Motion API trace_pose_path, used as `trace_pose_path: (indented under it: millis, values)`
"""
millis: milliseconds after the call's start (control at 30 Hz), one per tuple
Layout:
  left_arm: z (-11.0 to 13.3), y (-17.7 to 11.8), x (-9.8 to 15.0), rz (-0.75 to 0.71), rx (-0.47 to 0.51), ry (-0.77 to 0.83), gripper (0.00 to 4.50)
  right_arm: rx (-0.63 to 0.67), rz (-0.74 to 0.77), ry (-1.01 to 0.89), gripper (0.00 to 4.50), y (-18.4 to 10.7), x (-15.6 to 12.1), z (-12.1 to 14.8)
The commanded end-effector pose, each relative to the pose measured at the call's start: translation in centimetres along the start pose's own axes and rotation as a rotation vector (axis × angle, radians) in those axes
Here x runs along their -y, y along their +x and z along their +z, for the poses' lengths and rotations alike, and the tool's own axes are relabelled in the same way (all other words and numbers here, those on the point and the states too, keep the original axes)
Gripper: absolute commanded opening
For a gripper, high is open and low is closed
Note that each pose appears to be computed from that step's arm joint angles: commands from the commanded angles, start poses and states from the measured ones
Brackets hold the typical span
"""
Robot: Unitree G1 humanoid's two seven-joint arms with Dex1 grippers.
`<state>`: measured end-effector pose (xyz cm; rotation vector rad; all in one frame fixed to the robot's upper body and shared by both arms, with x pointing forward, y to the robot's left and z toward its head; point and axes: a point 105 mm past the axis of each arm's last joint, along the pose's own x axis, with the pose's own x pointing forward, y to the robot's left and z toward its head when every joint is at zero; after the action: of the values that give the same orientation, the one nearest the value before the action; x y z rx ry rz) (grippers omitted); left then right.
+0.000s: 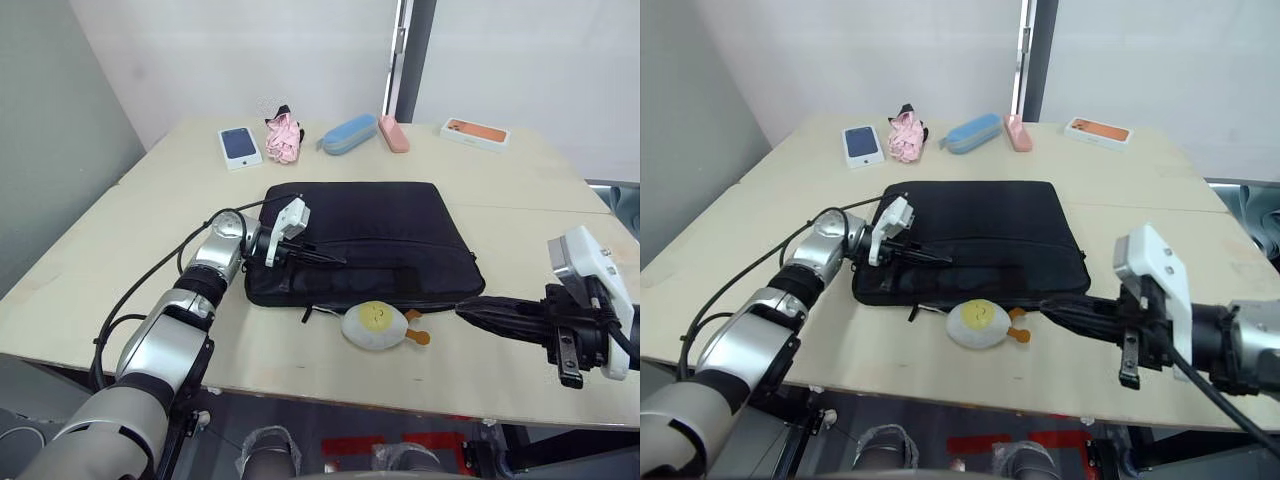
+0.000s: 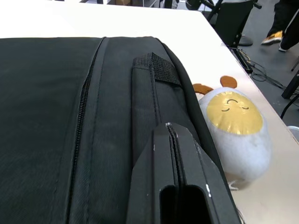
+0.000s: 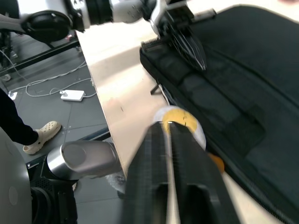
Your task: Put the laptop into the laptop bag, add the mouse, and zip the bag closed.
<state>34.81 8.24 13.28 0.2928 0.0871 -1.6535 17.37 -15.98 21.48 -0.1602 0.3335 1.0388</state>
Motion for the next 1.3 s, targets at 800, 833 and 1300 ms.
trace_pose_path:
  millis: [800, 833, 1300]
  values:
    - [-3.3, -0.7, 0.8, -0.013, -0.104, -0.005, 0.00, -0.257, 0.105, -0.069, 4.46, 13.2, 2.9, -5.2]
    - [-3.3, -0.7, 0.9, -0.013, -0.108, -0.001, 0.00, -0.266, 0.105, -0.074, 4.46, 13.3, 2.9, -5.4]
    - [-4.5, -0.8, 1.5, -0.040, -0.172, 0.040, 0.00, -0.303, 0.178, -0.117, 0.90, 12.6, 2.2, -6.5]
